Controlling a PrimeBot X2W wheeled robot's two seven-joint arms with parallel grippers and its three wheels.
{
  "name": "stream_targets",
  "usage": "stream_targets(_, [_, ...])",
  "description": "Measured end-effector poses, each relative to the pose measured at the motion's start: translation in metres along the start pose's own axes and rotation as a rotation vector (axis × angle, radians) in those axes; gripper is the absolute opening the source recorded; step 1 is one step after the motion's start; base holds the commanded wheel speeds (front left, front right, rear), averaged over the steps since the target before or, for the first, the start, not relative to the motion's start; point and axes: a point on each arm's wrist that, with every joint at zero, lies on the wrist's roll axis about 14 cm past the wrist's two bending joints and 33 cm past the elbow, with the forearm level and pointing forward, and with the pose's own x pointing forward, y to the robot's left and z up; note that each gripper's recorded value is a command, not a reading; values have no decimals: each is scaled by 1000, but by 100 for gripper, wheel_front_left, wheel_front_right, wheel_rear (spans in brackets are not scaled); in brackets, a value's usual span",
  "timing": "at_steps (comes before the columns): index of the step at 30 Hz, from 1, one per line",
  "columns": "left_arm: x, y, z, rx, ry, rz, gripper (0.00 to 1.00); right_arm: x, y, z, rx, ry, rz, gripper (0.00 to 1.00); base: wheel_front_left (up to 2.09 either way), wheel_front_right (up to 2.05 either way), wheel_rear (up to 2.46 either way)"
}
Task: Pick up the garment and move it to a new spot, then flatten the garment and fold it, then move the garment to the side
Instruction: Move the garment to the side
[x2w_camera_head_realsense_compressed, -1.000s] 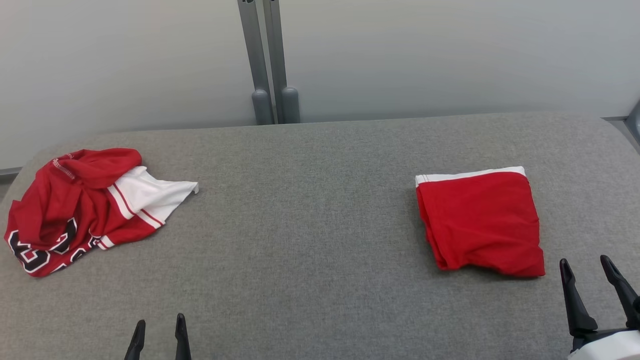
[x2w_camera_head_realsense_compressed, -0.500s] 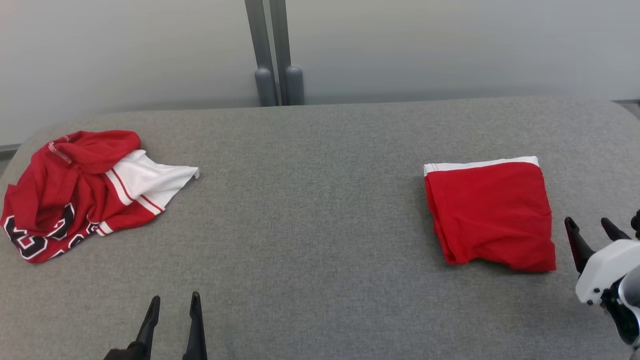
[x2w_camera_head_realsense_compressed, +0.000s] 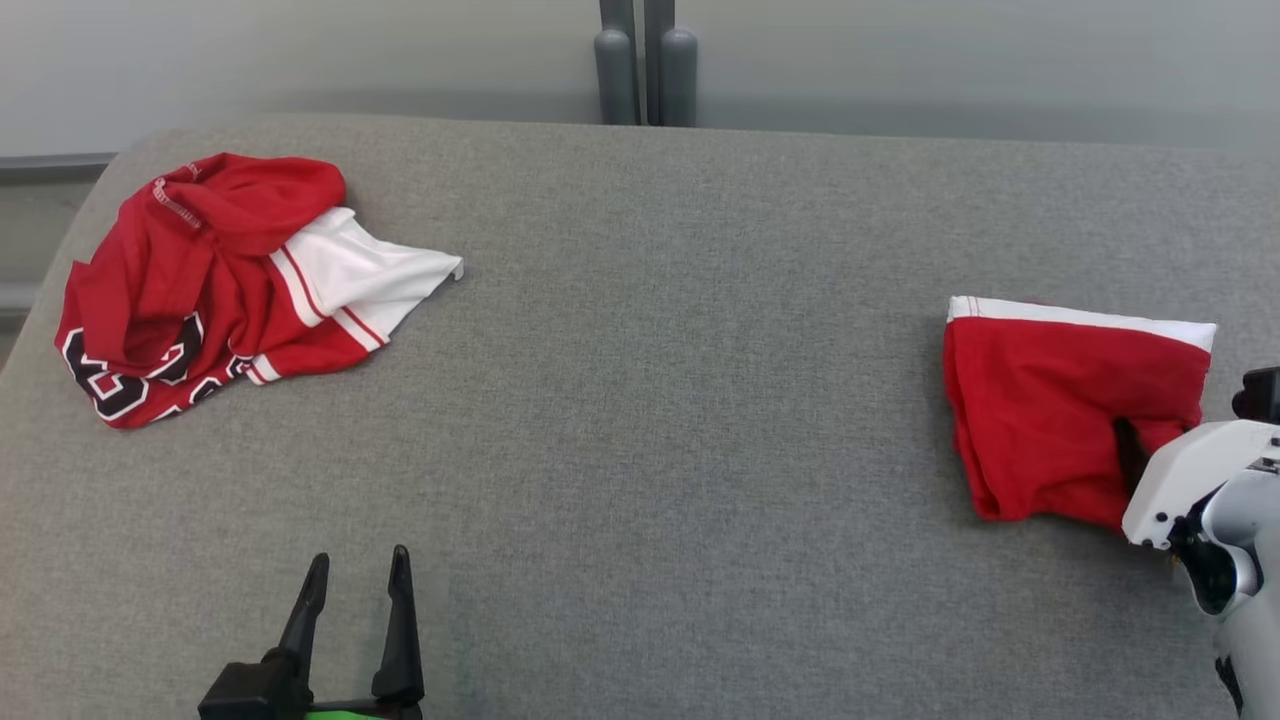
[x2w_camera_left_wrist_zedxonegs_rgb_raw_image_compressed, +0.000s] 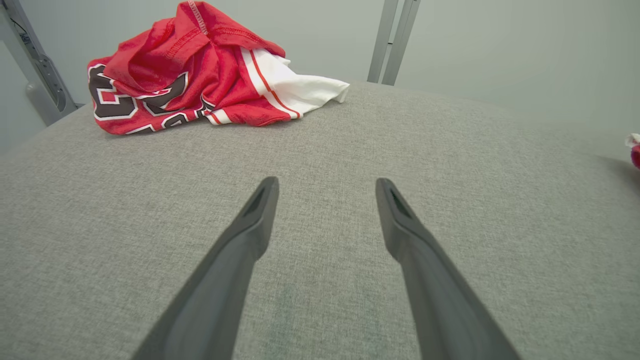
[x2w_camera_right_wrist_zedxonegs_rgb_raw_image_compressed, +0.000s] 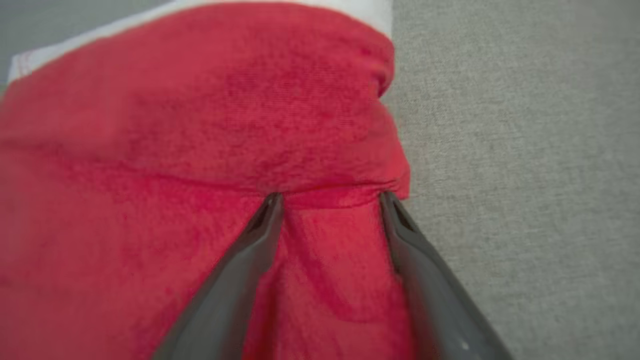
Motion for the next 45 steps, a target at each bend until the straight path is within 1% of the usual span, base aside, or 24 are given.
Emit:
stream_targets(4, [7,5,3,6,-4,22,100,11,-3,12,13,-9,3,0,0,0,0])
stream_targets(6, [14,0,3,9,-2,4,100,14,-16,25,-7,-25,-14,0,0,0,0])
stream_targets(8, [23,-7,3,14,-2,-19,100,13,-43,39,-40,-40,-66,0,0,0,0])
stream_targets(10, [36,-16,1,15,3,-52,100,8,-83,51,-94,-39,-148,0,0,0,0])
stream_targets(13, [53,-32,-1,23,6,-106,100,0,-131,61,-149,-25,-254,0,0,0,0])
stream_targets(16, [63,-40,-9,47,27,-141,100,-7,-172,75,-195,-33,-359,0,0,0,0])
stream_targets(18, [67,-44,-17,61,47,-159,100,-8,-189,80,-205,-34,-410,0,0,0,0])
stream_targets(19, [69,-44,-20,63,56,-161,100,-8,-197,81,-190,-38,-432,0,0,0,0])
stream_targets(22, [74,-43,-27,69,75,-159,100,-5,-212,86,-194,-51,-485,0,0,0,0])
stream_targets(23, [74,-41,-30,70,83,-154,100,-4,-217,86,-199,-47,-502,9,0,0,0])
stream_targets(24, [74,-39,-31,69,88,-146,100,-3,-220,85,-222,-42,-516,81,0,0,0])
stream_targets(25, [74,-36,-32,66,90,-137,100,-2,-222,85,-225,-44,-527,100,0,0,0])
stream_targets(27, [74,-32,-31,60,88,-117,100,0,-219,84,-264,-32,-534,100,0,0,0])
stream_targets(29, [71,-29,-29,54,86,-100,100,2,-209,90,-294,-75,-520,100,0,0,0])
stream_targets(31, [64,-23,-29,41,89,-77,100,5,-185,104,-320,-163,-474,100,0,0,0])
stream_targets(33, [55,-17,-28,35,93,-55,100,3,-160,112,-369,-237,-424,100,0,0,0])
stream_targets(36, [40,-8,-27,23,95,-26,100,-6,-117,110,-374,-332,-323,100,0,0,0])
stream_targets(38, [25,5,-28,11,102,18,100,-20,-90,102,-397,-366,-252,100,0,0,0])
stream_targets(39, [18,11,-30,12,107,37,100,-29,-80,101,-389,-398,-225,100,0,0,0])
stream_targets(41, [2,24,-29,3,107,75,100,-54,-59,101,-395,-469,-174,100,0,0,0])
stream_targets(43, [-9,30,-28,-1,100,85,100,-80,-44,100,-369,-550,-139,100,0,0,0])
stream_targets(45, [-14,33,-24,1,82,86,100,-101,-26,85,-327,-584,-93,100,0,0,0])
